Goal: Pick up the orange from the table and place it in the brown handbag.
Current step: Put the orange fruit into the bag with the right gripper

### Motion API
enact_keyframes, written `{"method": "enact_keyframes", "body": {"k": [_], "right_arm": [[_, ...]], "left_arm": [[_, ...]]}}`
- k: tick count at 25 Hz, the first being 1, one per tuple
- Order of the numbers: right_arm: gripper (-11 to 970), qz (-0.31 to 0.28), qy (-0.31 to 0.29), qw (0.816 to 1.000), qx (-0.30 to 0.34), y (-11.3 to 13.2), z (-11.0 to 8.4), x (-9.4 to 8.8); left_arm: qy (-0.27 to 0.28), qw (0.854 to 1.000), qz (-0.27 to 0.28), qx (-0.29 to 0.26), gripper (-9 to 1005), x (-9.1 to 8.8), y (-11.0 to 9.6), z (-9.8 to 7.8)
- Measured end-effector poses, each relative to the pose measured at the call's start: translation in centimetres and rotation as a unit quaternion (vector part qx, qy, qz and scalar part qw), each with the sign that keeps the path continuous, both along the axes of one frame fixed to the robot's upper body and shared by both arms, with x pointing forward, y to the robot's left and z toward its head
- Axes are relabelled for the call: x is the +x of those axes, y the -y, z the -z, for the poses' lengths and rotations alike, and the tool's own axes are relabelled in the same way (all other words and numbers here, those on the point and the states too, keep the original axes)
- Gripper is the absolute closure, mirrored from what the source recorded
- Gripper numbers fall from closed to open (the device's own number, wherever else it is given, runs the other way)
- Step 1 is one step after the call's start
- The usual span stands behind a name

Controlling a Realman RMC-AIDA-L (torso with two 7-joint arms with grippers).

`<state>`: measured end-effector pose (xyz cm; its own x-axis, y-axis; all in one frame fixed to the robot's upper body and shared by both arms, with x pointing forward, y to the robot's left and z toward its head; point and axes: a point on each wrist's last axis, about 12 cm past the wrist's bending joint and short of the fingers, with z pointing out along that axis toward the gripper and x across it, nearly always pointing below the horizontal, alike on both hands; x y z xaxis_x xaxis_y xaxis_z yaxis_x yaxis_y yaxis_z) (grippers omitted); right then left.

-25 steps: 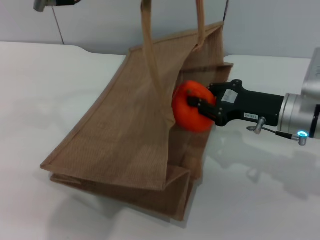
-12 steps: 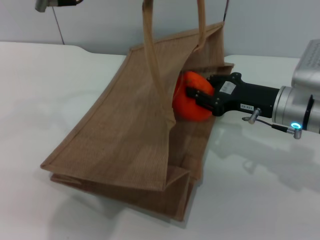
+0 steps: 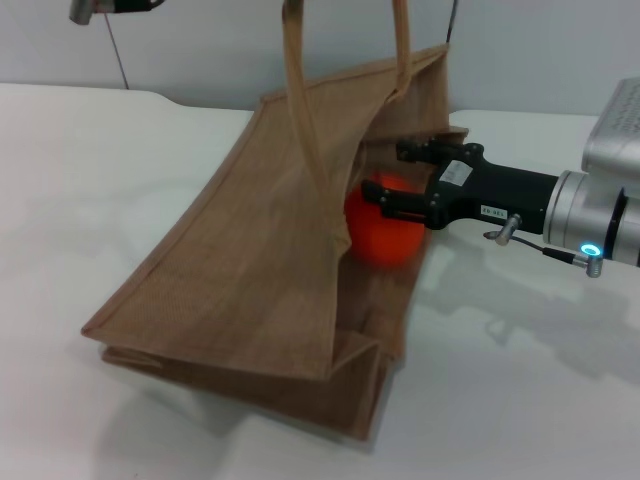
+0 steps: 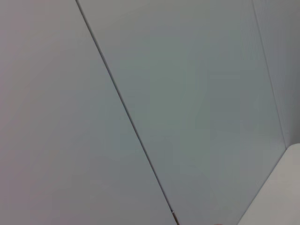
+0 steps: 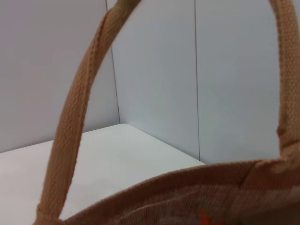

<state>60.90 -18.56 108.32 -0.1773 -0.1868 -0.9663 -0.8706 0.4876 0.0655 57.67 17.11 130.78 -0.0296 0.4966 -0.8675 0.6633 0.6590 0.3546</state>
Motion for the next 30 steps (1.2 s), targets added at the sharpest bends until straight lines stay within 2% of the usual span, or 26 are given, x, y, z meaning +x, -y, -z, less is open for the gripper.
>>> {"method": "enact_keyframes", "body": {"k": [3, 9, 23, 26, 30], "right_arm": [[271, 0.002, -0.002, 1.000, 0.000, 0.0, 0.1, 0.0], [144, 0.006, -0.005, 1.000, 0.002, 0.2, 0.1, 0.0], [146, 0.048, -0.006, 0.999, 0.025, 1.8, 0.1, 0.1], [146, 0.080, -0.013, 0.997, 0.019, 3.3, 0.4, 0.2], [147, 0.135, 0.009, 0.990, 0.025, 6.8, 0.1, -0.1]], "left_arm": [[0.001, 1.000, -0.001, -0.001, 874, 0.0, 0.0, 0.0], [0.001, 1.000, -0.005, -0.002, 873, 0.0, -0.2, 0.1], [-0.002, 1.000, -0.022, 0.011, 866, -0.1, -1.6, 1.1], [-0.003, 1.000, -0.029, 0.009, 741, -0.2, -2.0, 1.5], [0.004, 0.999, -0.047, -0.009, 583, -0.2, -2.8, 1.9]]}}
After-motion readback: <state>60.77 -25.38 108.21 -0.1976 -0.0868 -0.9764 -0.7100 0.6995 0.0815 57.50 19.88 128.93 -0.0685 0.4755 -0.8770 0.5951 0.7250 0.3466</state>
